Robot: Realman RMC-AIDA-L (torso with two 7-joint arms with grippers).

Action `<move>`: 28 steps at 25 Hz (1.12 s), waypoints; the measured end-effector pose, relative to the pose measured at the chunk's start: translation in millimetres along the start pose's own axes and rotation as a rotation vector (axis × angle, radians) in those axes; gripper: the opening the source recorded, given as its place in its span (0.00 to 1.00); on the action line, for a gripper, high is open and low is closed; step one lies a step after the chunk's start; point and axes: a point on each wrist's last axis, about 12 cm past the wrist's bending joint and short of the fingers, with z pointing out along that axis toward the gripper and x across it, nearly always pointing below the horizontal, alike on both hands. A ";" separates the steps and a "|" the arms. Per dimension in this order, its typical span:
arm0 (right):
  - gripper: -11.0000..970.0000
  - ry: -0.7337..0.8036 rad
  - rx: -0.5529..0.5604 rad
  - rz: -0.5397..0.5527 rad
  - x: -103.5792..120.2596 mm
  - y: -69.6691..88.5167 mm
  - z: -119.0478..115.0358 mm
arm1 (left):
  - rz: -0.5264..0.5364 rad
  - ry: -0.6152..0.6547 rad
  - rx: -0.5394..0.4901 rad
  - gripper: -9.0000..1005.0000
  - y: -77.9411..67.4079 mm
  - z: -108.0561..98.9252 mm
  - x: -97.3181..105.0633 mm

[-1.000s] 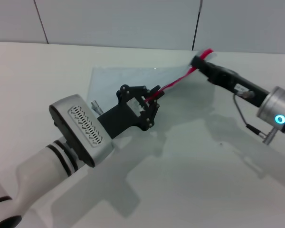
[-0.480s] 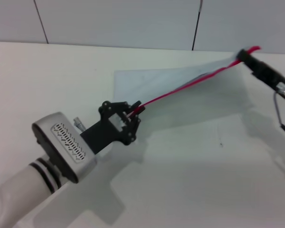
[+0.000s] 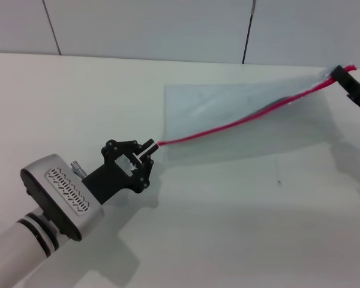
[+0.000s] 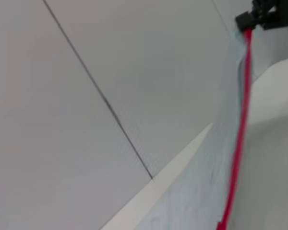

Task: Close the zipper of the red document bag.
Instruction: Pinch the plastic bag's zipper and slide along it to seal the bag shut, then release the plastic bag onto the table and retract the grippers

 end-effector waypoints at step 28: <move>0.33 -0.027 0.070 -0.093 -5.2 -9.9 -4.2 | -0.191 -0.142 -0.298 0.65 37.2 -10.4 -10.1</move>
